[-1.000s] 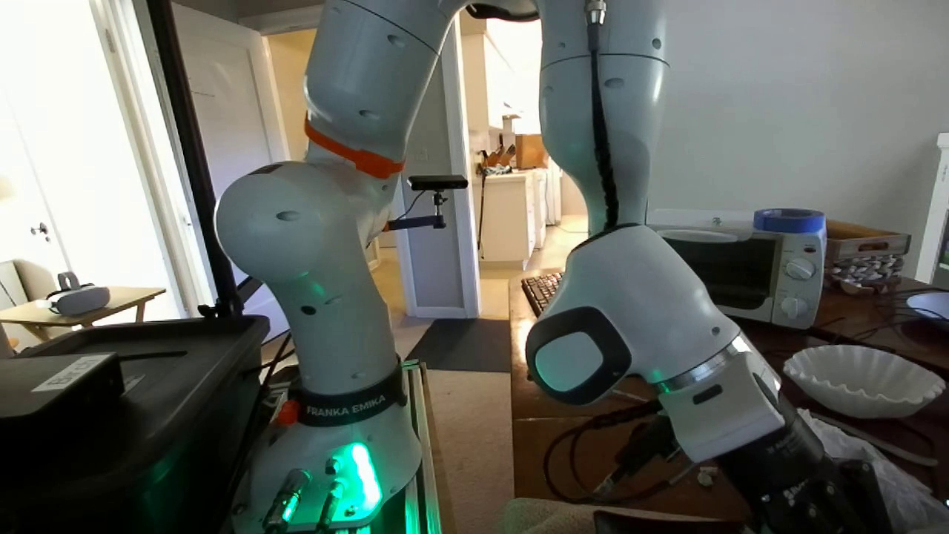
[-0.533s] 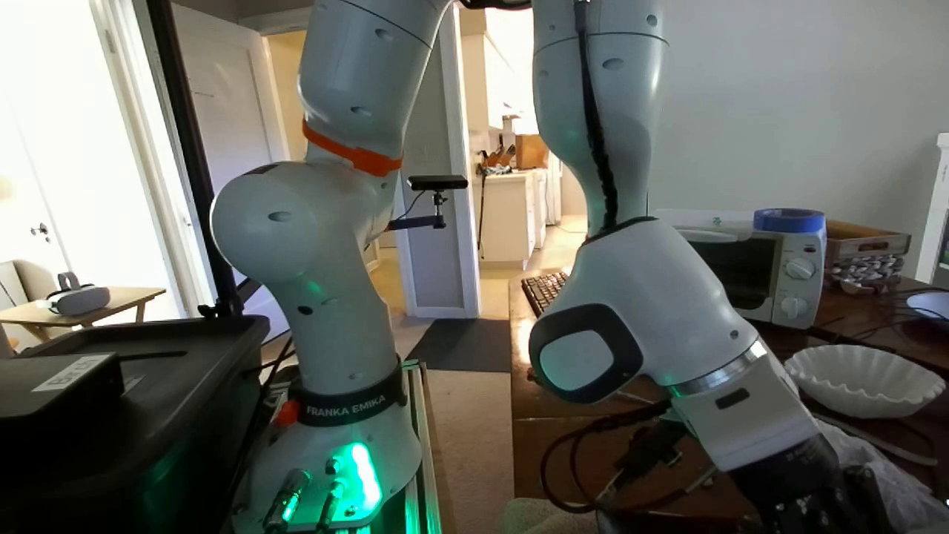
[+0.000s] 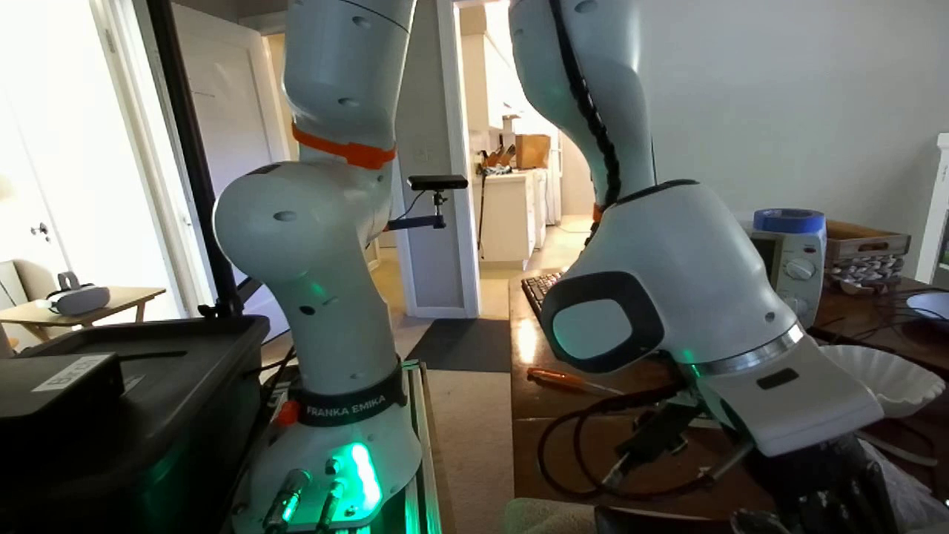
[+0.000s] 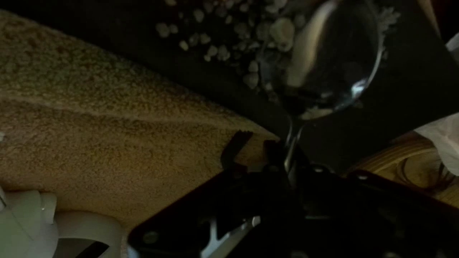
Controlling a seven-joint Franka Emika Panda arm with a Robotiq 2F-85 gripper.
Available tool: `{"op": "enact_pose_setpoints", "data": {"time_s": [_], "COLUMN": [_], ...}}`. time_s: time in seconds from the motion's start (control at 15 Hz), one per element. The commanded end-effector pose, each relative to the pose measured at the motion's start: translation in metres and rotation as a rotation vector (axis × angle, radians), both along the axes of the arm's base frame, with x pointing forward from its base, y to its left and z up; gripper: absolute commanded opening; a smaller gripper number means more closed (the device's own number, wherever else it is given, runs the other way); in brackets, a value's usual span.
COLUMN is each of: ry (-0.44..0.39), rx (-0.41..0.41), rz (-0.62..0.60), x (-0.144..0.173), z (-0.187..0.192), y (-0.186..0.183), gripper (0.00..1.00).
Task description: Use the silver spoon to remove some contents from the black tray and place them in the black bowl.
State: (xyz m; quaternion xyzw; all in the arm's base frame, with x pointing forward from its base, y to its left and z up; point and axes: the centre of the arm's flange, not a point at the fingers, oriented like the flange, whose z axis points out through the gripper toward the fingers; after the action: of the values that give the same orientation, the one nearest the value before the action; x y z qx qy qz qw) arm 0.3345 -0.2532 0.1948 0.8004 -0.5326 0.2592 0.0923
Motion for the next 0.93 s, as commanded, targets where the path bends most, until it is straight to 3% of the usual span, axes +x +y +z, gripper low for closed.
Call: {"op": "enact_pose_setpoints", "data": {"time_s": [0.0,0.33,0.87], "ry": [0.082,0.218,0.314], "rx": [0.013,0.010,-0.062], "rz": [0.016,-0.022,-0.019], "x": [-0.012,-0.011,0.014], "z": [0.037,0.040,0.058], "y": [0.008,0.012,0.020], "gripper": [0.02,0.02,0.02]}}
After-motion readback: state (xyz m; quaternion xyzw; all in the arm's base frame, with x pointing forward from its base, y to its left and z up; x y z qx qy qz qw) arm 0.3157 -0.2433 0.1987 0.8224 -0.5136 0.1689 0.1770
